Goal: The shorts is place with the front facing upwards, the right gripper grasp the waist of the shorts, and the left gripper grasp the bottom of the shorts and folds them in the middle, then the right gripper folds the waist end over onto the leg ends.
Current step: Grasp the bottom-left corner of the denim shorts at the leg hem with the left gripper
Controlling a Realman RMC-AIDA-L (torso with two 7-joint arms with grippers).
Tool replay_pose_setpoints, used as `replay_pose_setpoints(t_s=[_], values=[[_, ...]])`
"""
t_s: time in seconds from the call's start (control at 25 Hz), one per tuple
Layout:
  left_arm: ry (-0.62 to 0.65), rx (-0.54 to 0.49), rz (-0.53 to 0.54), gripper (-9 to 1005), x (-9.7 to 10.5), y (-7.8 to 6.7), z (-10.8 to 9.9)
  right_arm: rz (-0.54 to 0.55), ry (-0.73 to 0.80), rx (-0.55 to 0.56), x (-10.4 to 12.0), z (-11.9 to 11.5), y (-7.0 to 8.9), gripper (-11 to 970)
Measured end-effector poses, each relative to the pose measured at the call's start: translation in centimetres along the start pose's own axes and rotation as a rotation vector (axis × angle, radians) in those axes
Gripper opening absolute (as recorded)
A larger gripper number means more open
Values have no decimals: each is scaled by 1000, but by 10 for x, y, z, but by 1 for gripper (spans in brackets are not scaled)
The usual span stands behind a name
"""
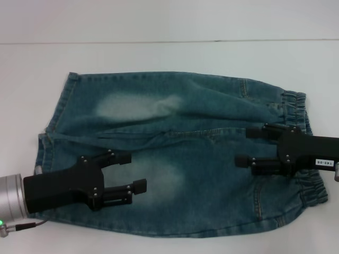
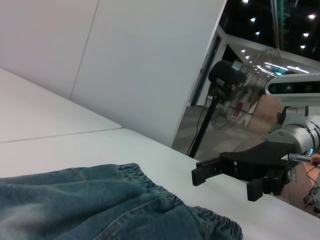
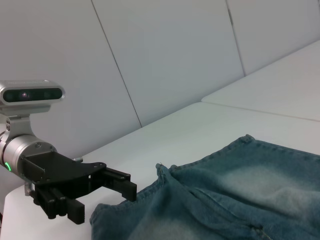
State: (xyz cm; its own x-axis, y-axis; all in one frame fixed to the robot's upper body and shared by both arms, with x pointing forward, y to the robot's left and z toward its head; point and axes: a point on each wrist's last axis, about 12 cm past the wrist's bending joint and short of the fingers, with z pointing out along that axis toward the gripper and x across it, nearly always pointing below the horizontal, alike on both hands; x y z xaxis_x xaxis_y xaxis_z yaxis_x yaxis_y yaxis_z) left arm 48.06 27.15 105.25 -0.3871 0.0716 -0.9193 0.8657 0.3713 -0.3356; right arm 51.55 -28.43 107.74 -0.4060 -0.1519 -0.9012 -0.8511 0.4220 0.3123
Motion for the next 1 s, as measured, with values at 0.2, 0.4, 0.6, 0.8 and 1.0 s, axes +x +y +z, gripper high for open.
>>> replay_pose_setpoints(t_s=[0.2,0.4,0.6,0.8,1.0], values=[[0,0,0,846,0,0,0,0,0,0,0,0,0,958],[4,-7,-4,846,0,0,-3,0,0,0,0,0,0,957],[22,-142,-70,846,6,6,-44,5,0,2,2,-1,1,957],[19,-325,-103,846,19,1,-93,6,1,4,3,-2,1,957],[70,-419,-171,847,32,-3,-118,7,1,5,3,-2,1,957]])
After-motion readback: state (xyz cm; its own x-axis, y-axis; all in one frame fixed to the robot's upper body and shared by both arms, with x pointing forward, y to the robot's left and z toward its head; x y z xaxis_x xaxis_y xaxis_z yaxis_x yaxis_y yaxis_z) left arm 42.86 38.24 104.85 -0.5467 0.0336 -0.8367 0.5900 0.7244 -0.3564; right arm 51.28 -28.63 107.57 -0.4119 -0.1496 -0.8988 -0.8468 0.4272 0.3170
